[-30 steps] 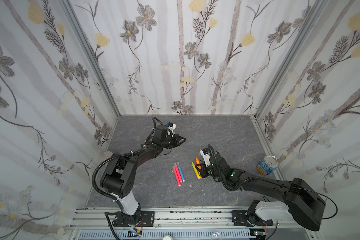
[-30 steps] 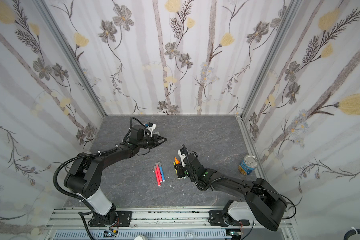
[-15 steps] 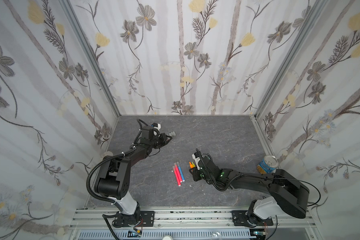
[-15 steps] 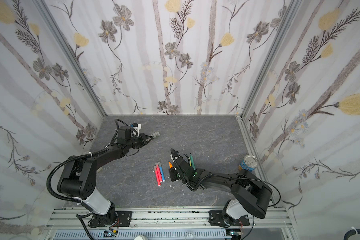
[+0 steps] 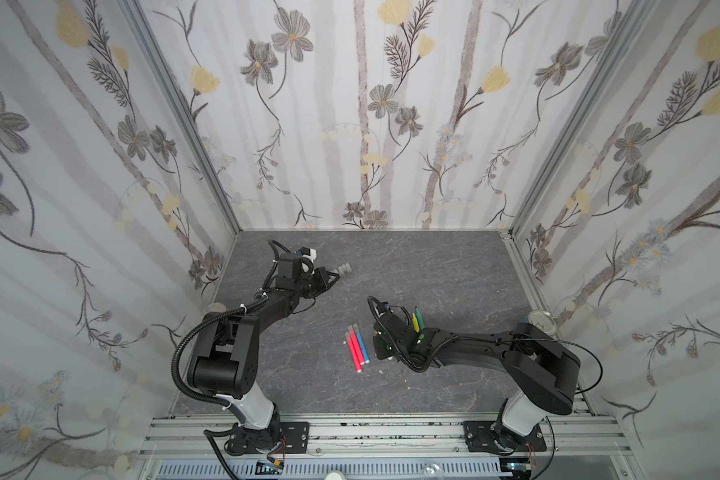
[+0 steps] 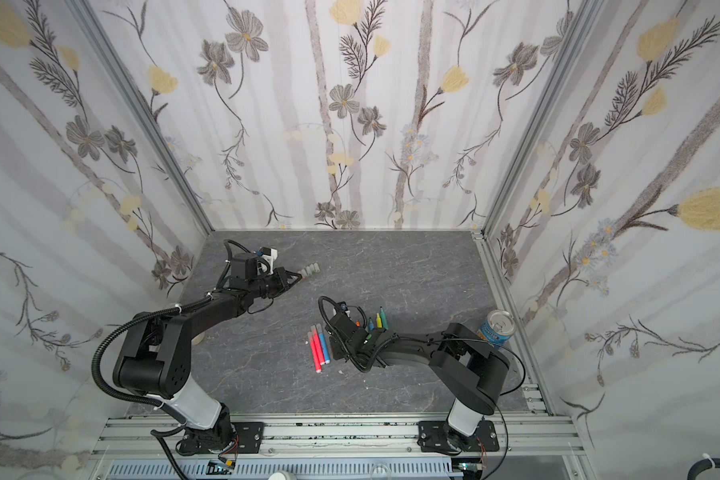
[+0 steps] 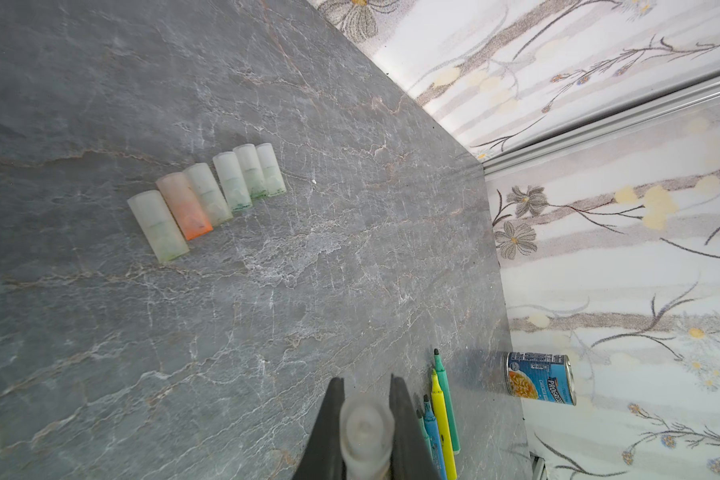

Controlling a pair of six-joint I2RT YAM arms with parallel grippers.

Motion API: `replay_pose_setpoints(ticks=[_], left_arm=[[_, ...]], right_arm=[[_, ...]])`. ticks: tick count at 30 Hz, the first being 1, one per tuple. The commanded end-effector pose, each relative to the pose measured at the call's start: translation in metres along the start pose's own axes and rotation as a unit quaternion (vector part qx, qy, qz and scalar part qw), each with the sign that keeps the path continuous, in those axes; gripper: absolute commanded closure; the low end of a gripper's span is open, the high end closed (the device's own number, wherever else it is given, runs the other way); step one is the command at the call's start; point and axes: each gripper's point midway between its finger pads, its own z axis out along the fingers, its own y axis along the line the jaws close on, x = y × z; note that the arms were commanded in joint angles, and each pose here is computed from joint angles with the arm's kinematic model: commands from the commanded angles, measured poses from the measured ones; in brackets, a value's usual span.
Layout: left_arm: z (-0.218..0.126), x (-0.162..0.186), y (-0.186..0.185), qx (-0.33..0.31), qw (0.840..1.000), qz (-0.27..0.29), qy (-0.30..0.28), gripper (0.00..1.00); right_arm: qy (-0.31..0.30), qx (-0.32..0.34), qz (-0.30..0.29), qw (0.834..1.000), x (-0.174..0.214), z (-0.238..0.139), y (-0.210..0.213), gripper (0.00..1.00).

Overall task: Open the pen caps
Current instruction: 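Lower the uncapped orange highlighter beside the uncapped markers and open the right gripper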

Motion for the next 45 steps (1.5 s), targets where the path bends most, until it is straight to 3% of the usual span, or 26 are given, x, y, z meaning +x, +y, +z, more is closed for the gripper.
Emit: replay_pose_setpoints(ticks=[1,12,24,31,38,45], left_arm=[[-0.001,-0.001,0.001,0.007,1.000,0.009,-0.004,1.00],[-0.004,0.002,0.009,0.006,1.000,0.001,-0.006,1.00],[-0.005,0.004,0.009,0.009,1.000,0.000,-0.006,1.00],[-0.005,0.004,0.009,0.010,1.000,0.000,-0.007,1.00],[-0.005,0.005,0.010,0.010,1.000,-0.002,-0.006,1.00],[-0.004,0.005,0.011,0.009,1.000,-0.002,-0.005,1.00]], right_arm=[[0.003,0.022,0.000,1.000,0.001,0.003,-0.005,0.95],[0.016,0.055,-0.016,0.998,0.007,0.012,-0.009,0.83],[0.021,0.101,-0.038,0.994,0.011,0.013,-0.017,0.78],[0.019,0.111,-0.041,0.993,0.011,0.012,-0.020,0.77],[0.020,0.123,-0.050,0.991,0.010,0.011,-0.023,0.86],[0.015,0.146,-0.060,0.987,0.005,0.006,-0.030,0.83]])
